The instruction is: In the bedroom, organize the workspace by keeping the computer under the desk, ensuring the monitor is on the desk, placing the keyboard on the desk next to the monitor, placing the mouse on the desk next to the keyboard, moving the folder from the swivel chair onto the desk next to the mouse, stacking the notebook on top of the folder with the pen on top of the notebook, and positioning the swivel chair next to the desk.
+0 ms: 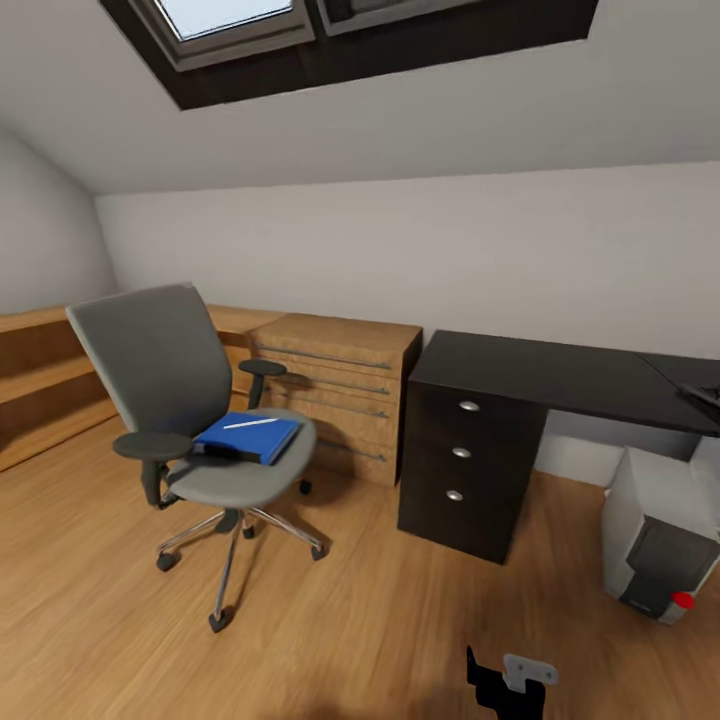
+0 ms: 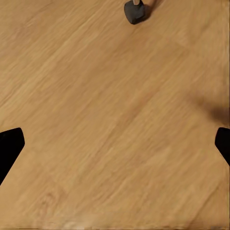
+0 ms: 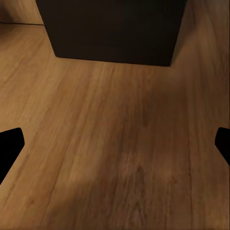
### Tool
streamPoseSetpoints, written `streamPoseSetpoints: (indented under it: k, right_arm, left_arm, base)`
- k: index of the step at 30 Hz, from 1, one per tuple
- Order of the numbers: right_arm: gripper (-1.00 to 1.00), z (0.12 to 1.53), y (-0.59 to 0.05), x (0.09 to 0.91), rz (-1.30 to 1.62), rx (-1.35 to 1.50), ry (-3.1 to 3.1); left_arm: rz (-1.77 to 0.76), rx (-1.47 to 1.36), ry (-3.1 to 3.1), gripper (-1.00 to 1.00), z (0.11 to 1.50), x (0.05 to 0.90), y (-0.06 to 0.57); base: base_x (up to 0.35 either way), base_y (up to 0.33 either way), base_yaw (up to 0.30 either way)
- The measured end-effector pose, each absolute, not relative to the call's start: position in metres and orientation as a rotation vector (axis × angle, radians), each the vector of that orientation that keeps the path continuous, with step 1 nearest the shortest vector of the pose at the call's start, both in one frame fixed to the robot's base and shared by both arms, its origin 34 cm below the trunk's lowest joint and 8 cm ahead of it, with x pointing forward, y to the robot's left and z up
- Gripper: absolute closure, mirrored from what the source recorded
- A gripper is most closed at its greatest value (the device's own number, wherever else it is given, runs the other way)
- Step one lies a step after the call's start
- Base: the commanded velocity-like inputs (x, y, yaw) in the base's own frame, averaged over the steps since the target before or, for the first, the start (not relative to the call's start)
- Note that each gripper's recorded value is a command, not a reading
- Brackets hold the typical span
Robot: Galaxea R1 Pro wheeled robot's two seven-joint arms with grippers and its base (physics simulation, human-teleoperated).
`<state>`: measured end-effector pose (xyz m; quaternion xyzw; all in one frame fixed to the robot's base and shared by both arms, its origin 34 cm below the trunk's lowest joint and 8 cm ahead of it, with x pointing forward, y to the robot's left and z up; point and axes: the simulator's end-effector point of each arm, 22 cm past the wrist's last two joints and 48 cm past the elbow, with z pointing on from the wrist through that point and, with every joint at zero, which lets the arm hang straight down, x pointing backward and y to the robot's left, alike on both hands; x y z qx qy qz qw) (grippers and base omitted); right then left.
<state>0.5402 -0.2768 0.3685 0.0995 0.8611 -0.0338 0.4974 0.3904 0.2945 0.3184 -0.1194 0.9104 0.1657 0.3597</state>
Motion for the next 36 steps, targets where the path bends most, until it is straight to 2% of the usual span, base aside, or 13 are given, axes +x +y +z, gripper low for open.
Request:
streamPoseSetpoints:
  k: [6, 13, 36]
  right_arm:
    - [-1.0, 0.385, -0.276, 0.545, -0.082, 0.236, 2.068]
    - [-1.0, 0.406, -0.273, 0.552, -0.078, 0.233, 2.038]
    - [-1.0, 0.45, -0.265, 0.559, -0.067, 0.241, 2.052]
  left_arm:
    - [0.381, -0.247, 2.58, -1.0, 0.289, 0.347, 0.288]
    - [0.277, -0.305, 2.676, -1.0, 0.289, 0.344, 0.279]
    - [0.262, -0.325, 2.632, -1.0, 0.339, 0.358, 0.278]
  base:
    - [0.0, 0.0, -0.277]
    - [0.0, 0.0, -0.234]
    - [0.0, 0.0, -0.008]
